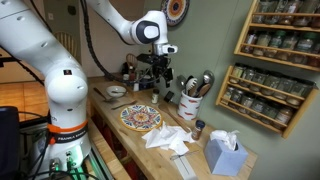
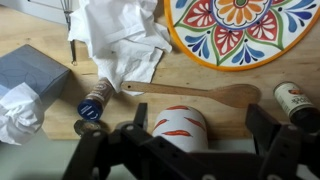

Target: Put the wooden spoon in the silver container

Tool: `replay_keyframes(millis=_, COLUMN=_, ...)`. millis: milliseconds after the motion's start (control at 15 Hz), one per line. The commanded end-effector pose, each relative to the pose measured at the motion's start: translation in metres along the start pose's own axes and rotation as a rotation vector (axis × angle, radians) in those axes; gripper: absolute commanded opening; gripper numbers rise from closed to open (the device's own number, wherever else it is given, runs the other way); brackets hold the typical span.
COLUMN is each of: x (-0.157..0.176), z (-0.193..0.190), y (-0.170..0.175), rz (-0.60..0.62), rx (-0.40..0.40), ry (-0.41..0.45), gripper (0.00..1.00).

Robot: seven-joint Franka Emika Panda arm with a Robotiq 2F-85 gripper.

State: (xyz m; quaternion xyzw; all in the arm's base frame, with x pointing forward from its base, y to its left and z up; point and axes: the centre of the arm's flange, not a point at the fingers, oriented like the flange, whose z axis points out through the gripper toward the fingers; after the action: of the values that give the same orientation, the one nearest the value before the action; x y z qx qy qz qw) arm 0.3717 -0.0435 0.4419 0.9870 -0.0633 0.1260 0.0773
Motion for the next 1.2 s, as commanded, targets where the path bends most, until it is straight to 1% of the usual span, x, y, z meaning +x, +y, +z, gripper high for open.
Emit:
replay_keyframes(millis=0, x=0.013, z=0.019, y=-0.033, rz=0.047, rx=-0.016, ry=-0.058, gripper=1.00)
replay_keyframes(millis=67, x=0.013, z=0.025, y=-0.040, rz=0.054, rx=-0.014, ry=-0.080, gripper=1.00)
replay_keyframes(millis=133, x=0.014, z=0.033, y=-0.046, rz=0.091, rx=-0.032, ry=-0.109, gripper=1.00)
replay_keyframes(millis=200, x=0.015, z=0.042, y=-0.051, rz=0.134, rx=-0.031, ry=-0.147, gripper=1.00)
replay_keyframes(millis=267, x=0.016, z=0.050, y=-0.053, rz=0.188, rx=-0.023, ry=-0.175, gripper=1.00)
replay_keyframes(millis=733, x=0.041, z=0.101, y=-0.044, rz=0.520, rx=0.065, ry=-0.287, gripper=1.00)
replay_keyframes(millis=867, x=0.047, z=0.113, y=-0.047, rz=0.630, rx=0.064, ry=-0.295, gripper=1.00)
replay_keyframes(millis=933, x=0.048, z=0.119, y=-0.047, rz=0.685, rx=0.056, ry=-0.286, gripper=1.00)
replay_keyframes(millis=1067, x=0.052, z=0.132, y=-0.049, rz=0.788, rx=0.077, ry=-0.264, gripper=1.00)
replay_keyframes(millis=1133, x=0.052, z=0.140, y=-0.049, rz=0.841, rx=0.075, ry=-0.238, gripper=1.00)
